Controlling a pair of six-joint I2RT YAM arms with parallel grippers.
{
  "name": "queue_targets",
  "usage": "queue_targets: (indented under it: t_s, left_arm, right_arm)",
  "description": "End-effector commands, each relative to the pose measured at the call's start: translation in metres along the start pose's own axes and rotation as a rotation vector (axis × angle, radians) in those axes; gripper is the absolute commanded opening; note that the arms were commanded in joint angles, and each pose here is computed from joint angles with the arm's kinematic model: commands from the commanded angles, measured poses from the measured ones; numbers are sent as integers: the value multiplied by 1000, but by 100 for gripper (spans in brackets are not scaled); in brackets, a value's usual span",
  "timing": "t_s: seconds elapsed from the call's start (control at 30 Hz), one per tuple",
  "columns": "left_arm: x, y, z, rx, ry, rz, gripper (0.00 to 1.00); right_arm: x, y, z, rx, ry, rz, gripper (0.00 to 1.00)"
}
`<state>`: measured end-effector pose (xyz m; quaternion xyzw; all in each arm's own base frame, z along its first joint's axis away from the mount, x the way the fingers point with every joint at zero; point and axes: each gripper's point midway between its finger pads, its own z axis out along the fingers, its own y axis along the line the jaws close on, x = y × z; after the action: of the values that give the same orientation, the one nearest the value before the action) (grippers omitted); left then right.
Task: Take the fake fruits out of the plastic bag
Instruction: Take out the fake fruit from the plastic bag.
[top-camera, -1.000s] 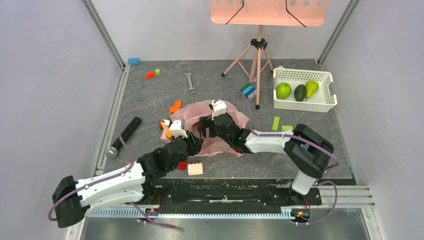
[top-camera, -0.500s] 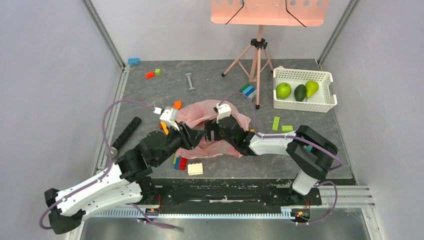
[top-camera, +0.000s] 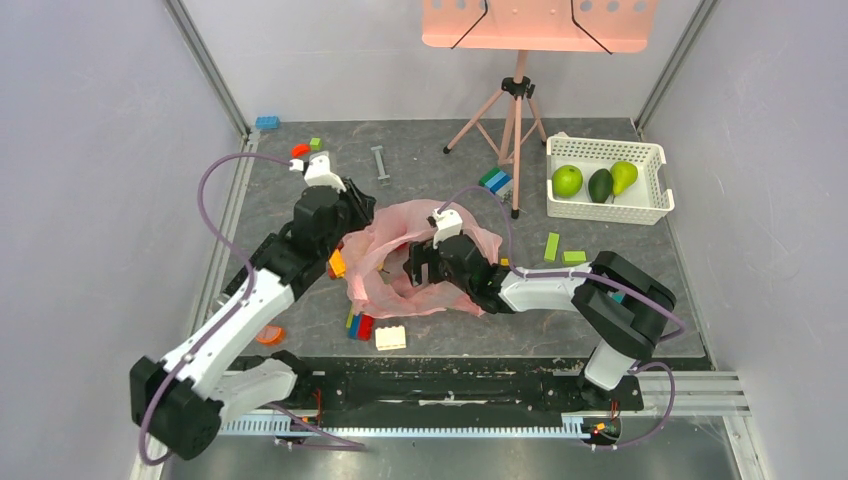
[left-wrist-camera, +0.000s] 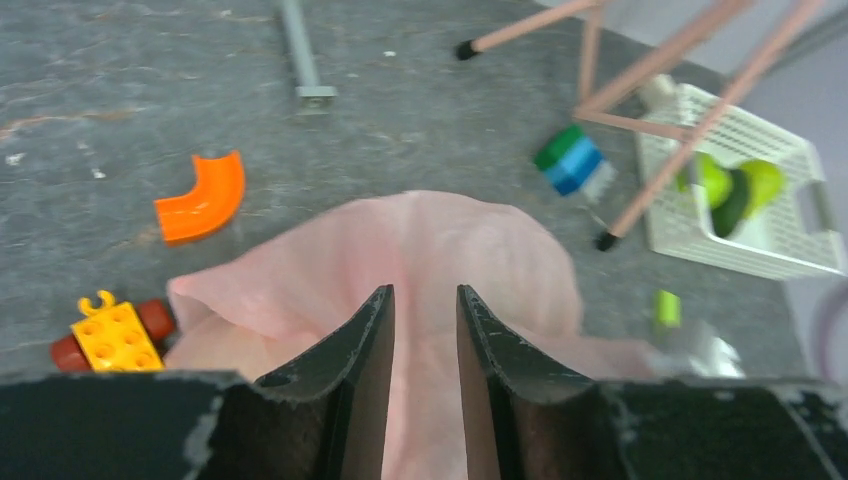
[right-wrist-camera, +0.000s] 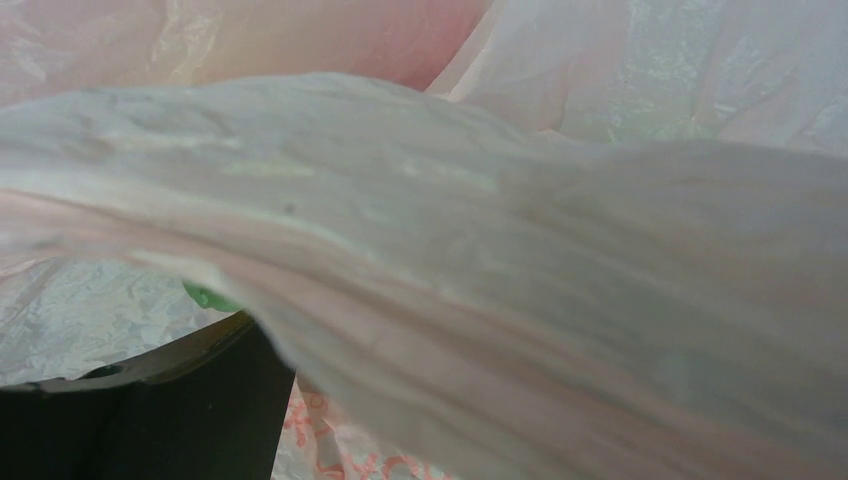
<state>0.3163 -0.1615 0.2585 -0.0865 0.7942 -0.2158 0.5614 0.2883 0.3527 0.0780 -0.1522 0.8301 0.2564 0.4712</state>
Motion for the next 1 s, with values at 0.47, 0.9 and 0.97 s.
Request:
queue_targets:
  t_s: [0.47, 0.9, 0.97]
  left_arm:
    - [31, 70, 149, -92, 127, -4, 31]
    - [73, 81, 204, -97, 251, 15, 31]
    - [81, 79, 202, -78, 269, 12, 31]
  right_arm:
    - [-31, 19, 12, -56, -90, 29, 86]
    - [-31, 22, 39, -36, -78, 18, 88]
    - [-30, 20, 45, -32, -72, 37, 88]
